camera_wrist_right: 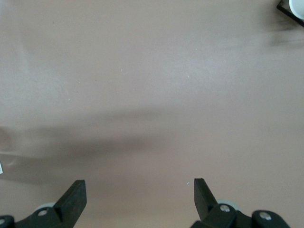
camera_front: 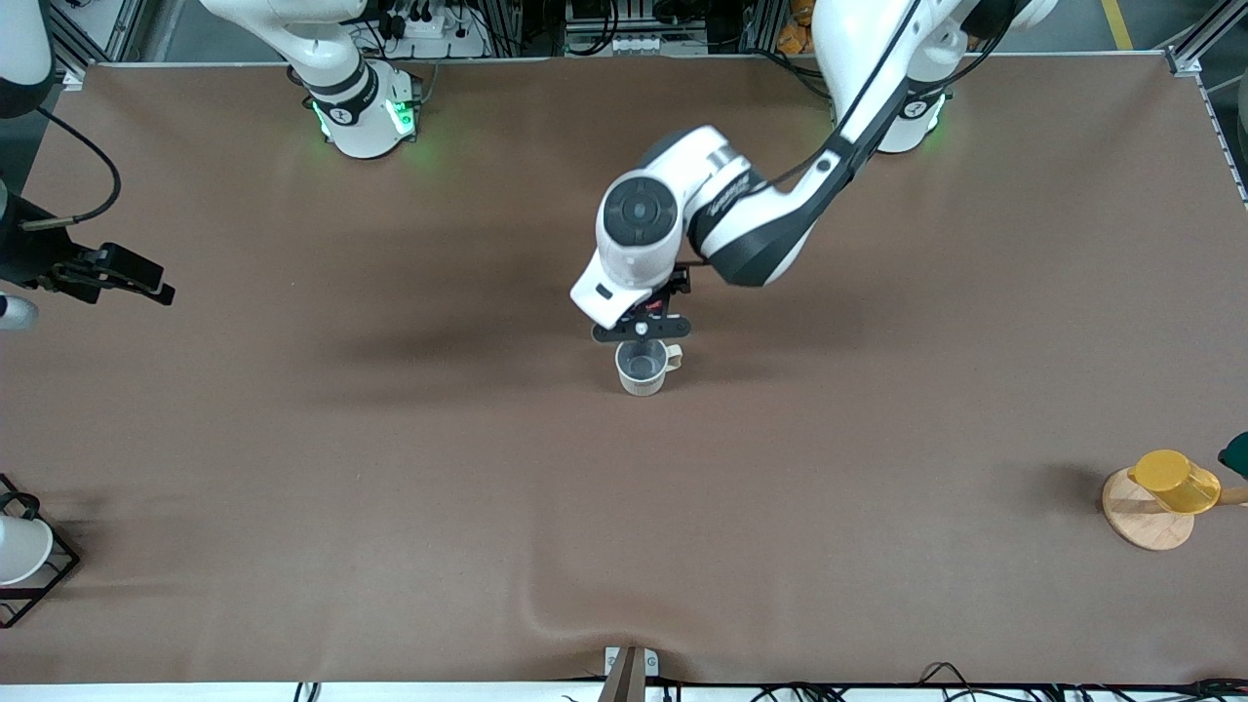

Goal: Place milk next to cup

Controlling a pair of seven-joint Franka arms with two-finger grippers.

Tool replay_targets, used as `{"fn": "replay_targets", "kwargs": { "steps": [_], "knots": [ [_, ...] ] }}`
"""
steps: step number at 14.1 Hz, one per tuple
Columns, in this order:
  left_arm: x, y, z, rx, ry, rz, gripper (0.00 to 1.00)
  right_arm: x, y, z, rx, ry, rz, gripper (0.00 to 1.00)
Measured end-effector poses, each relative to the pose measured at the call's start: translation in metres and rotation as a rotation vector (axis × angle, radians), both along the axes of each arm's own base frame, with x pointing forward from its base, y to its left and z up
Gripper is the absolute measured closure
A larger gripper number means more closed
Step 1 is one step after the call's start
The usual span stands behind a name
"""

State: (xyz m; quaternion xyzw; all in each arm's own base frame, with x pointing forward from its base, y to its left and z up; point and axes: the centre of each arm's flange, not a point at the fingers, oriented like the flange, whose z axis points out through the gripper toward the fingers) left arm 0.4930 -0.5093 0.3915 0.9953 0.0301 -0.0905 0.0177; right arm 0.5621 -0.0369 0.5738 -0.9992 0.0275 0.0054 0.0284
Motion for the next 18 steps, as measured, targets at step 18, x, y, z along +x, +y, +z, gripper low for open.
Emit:
{"fn": "replay_targets", "kwargs": {
  "steps": [18],
  "knots": [
    [0.091, 0.405, 0.219, 0.060, -0.162, 0.000, 0.00, -0.002, 0.018, 0.011, -0.073, 0.010, -0.040, 0.00]
  ]
}}
